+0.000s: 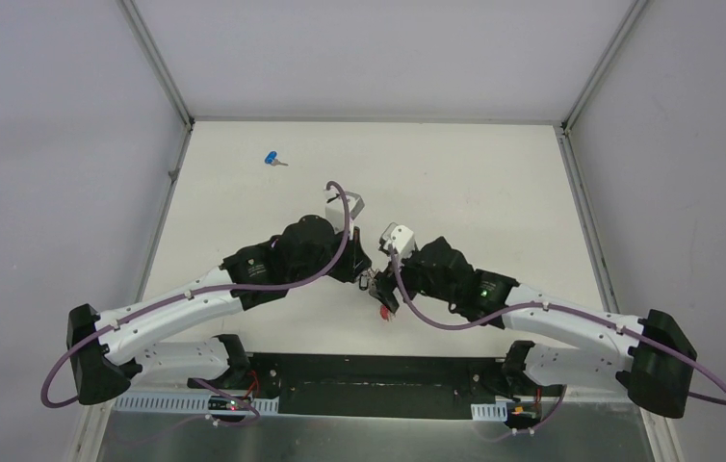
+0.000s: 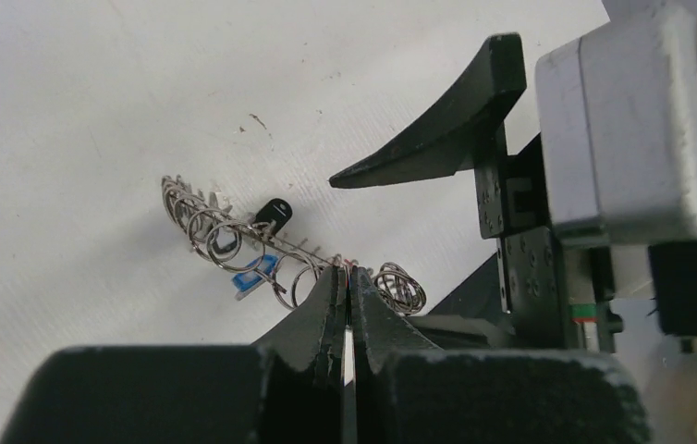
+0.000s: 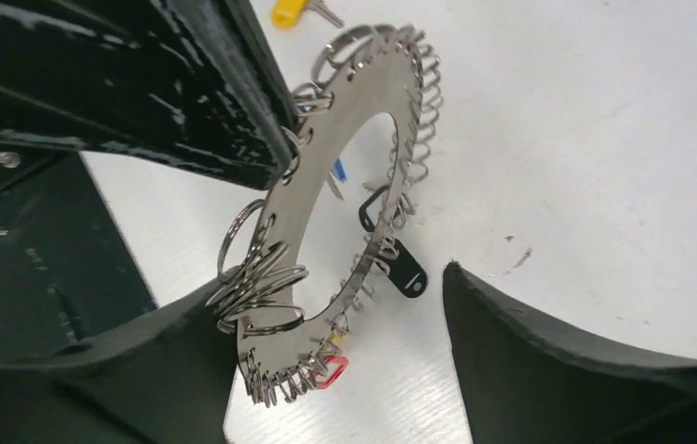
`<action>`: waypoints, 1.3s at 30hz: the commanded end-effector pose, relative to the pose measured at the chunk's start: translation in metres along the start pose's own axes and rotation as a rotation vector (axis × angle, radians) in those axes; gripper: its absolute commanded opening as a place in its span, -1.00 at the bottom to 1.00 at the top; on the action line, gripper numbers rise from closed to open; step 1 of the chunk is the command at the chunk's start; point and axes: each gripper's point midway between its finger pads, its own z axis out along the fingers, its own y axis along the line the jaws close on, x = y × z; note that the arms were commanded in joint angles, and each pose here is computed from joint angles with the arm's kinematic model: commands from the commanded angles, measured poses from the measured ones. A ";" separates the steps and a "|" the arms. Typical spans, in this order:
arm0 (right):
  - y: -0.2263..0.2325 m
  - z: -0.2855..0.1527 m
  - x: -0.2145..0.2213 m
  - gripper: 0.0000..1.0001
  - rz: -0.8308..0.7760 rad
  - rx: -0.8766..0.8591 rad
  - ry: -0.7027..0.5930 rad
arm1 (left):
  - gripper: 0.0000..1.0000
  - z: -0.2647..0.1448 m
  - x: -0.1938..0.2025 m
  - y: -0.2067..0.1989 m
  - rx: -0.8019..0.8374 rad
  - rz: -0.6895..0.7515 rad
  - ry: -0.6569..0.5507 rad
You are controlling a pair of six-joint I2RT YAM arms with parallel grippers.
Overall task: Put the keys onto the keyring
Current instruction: Pick up the keyring from the center of the board.
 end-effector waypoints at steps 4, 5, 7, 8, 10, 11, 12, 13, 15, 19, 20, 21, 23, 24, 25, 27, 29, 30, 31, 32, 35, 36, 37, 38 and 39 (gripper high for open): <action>-0.028 -0.006 -0.043 -0.30 -0.111 0.181 -0.129 | -1.00 -0.008 -0.024 -0.016 0.046 -0.066 -0.081; -0.028 -0.009 -0.045 -0.54 -0.116 0.182 -0.137 | -1.00 -0.009 -0.023 -0.014 0.041 -0.069 -0.081; -0.025 -0.015 -0.047 -0.94 -0.131 0.166 -0.146 | -1.00 -0.010 -0.020 -0.010 0.023 -0.074 -0.081; -0.022 -0.018 -0.048 -1.00 -0.142 0.149 -0.150 | -1.00 -0.011 -0.018 -0.007 0.014 -0.075 -0.079; -0.015 -0.024 -0.049 -1.00 -0.164 0.108 -0.154 | -1.00 -0.012 -0.016 -0.003 -0.005 -0.083 -0.077; -0.011 -0.026 -0.048 -1.00 -0.175 0.081 -0.146 | -1.00 -0.012 -0.015 -0.001 -0.012 -0.085 -0.077; -0.007 -0.029 -0.048 -1.00 -0.184 0.056 -0.136 | -1.00 -0.011 -0.015 0.001 -0.020 -0.087 -0.075; -0.004 -0.032 -0.047 -1.00 -0.189 0.041 -0.119 | -1.00 -0.011 -0.014 0.001 -0.025 -0.088 -0.073; 0.002 -0.036 -0.039 -1.00 -0.181 0.002 -0.054 | -0.95 -0.011 -0.015 0.003 -0.039 -0.086 -0.069; 0.009 -0.043 -0.032 -1.00 -0.164 -0.038 0.061 | -0.82 -0.010 -0.015 0.005 -0.068 -0.070 -0.046; 0.011 -0.043 -0.031 -1.00 -0.158 -0.050 0.084 | -0.78 -0.009 -0.015 0.005 -0.074 -0.065 -0.040; 0.013 -0.044 -0.030 -1.00 -0.151 -0.060 0.101 | -0.72 -0.009 -0.016 0.006 -0.078 -0.062 -0.036; 0.018 -0.042 -0.030 -1.00 -0.133 -0.080 0.117 | -0.53 -0.009 -0.016 0.006 -0.085 -0.054 -0.029; 0.020 -0.042 -0.031 -1.00 -0.128 -0.089 0.117 | -0.43 -0.009 -0.016 0.006 -0.085 -0.054 -0.028; 0.021 -0.042 -0.030 -1.00 -0.120 -0.096 0.121 | -0.35 -0.009 -0.017 0.005 -0.084 -0.056 -0.027; 0.024 -0.040 -0.031 -1.00 -0.109 -0.106 0.121 | -0.24 -0.011 -0.017 0.005 -0.084 -0.056 -0.026; 0.025 -0.039 -0.031 -1.00 -0.103 -0.112 0.121 | -0.19 -0.013 -0.020 0.004 -0.082 -0.057 -0.033; 0.025 -0.038 -0.031 -1.00 -0.101 -0.112 0.124 | -0.17 -0.014 -0.021 0.004 -0.081 -0.059 -0.037; 0.025 -0.038 -0.031 -1.00 -0.100 -0.112 0.124 | -0.15 -0.015 -0.021 0.004 -0.080 -0.061 -0.041; 0.025 -0.038 -0.032 -1.00 -0.100 -0.111 0.124 | -0.13 -0.016 -0.022 0.004 -0.080 -0.062 -0.043; 0.023 -0.038 -0.032 -1.00 -0.102 -0.102 0.122 | -0.08 -0.020 -0.022 0.005 -0.080 -0.070 -0.046; 0.023 -0.038 -0.032 -1.00 -0.101 -0.100 0.122 | -0.07 -0.021 -0.021 0.005 -0.080 -0.076 -0.044; 0.022 -0.037 -0.032 -1.00 -0.100 -0.095 0.123 | -0.07 -0.022 -0.019 0.006 -0.084 -0.088 -0.037; 0.021 -0.037 -0.031 -1.00 -0.098 -0.089 0.124 | -0.07 -0.023 -0.017 0.006 -0.087 -0.106 -0.029; 0.020 -0.037 -0.031 -1.00 -0.095 -0.085 0.122 | -0.07 -0.024 -0.014 0.007 -0.091 -0.126 -0.022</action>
